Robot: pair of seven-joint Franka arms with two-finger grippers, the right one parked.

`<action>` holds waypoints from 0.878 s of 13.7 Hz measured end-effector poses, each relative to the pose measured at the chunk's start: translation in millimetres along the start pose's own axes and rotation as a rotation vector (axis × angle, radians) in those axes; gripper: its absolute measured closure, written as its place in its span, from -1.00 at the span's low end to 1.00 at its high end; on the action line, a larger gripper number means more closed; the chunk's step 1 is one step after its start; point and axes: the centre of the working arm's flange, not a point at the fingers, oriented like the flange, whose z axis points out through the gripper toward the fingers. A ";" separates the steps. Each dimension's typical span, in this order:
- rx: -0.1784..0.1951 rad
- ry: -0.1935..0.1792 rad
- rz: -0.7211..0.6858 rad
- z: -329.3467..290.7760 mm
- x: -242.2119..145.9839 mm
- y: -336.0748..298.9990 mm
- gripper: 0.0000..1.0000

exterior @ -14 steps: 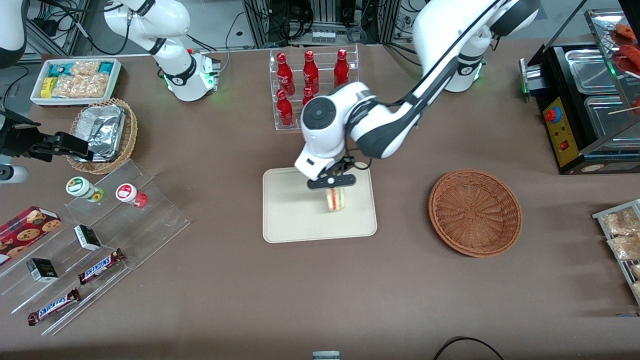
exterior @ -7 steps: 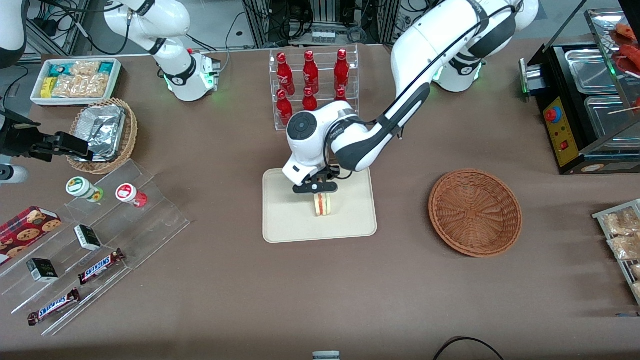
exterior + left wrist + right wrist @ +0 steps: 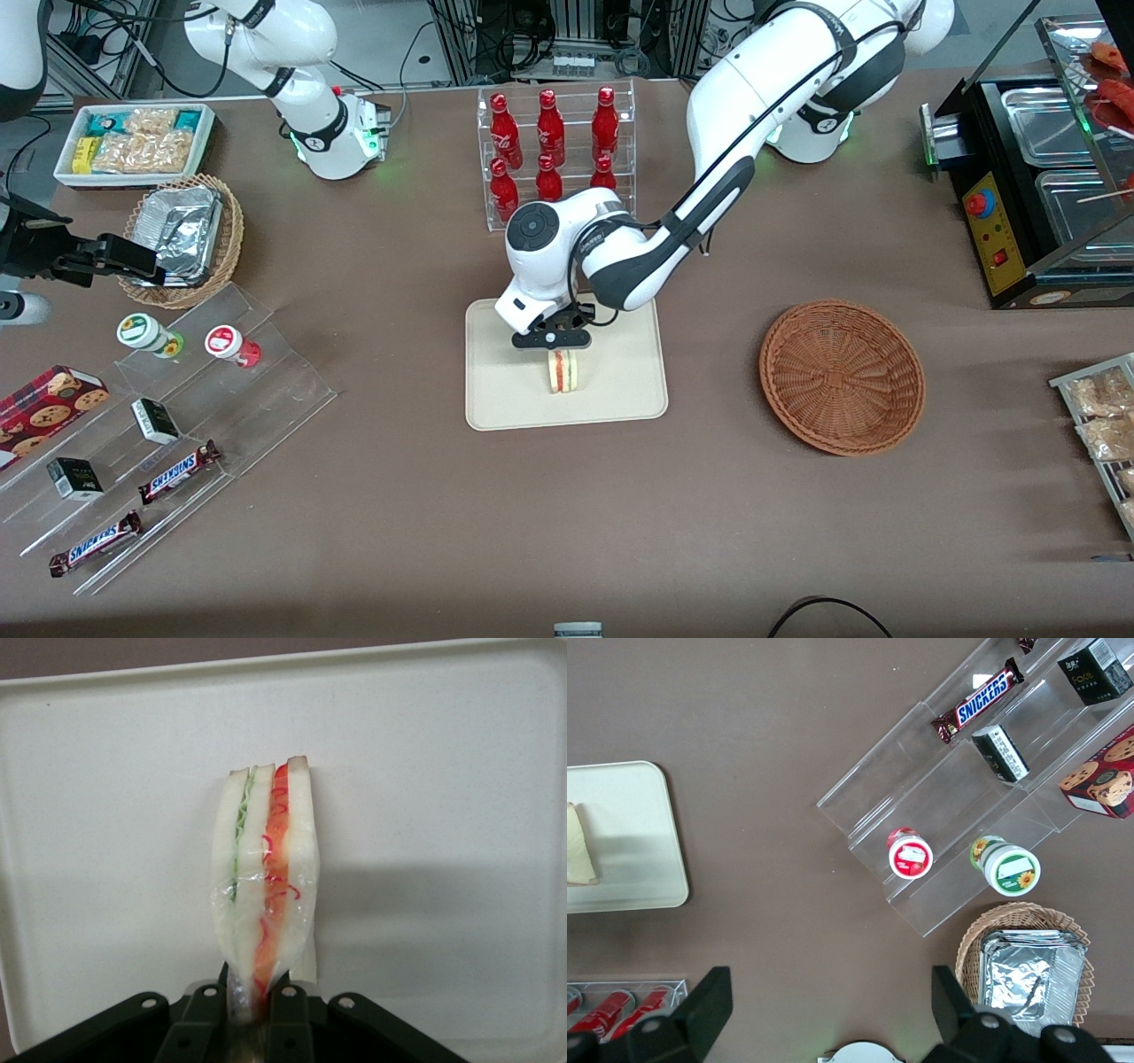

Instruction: Place sandwich from basket to tray

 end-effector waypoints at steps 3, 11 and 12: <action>0.004 0.001 0.002 2.8 0.1 0.3 0.59; 0.038 -0.003 -0.073 -46.4 28.0 -11.7 -0.98; 0.036 -0.012 -0.104 -70.7 36.1 -17.9 -1.00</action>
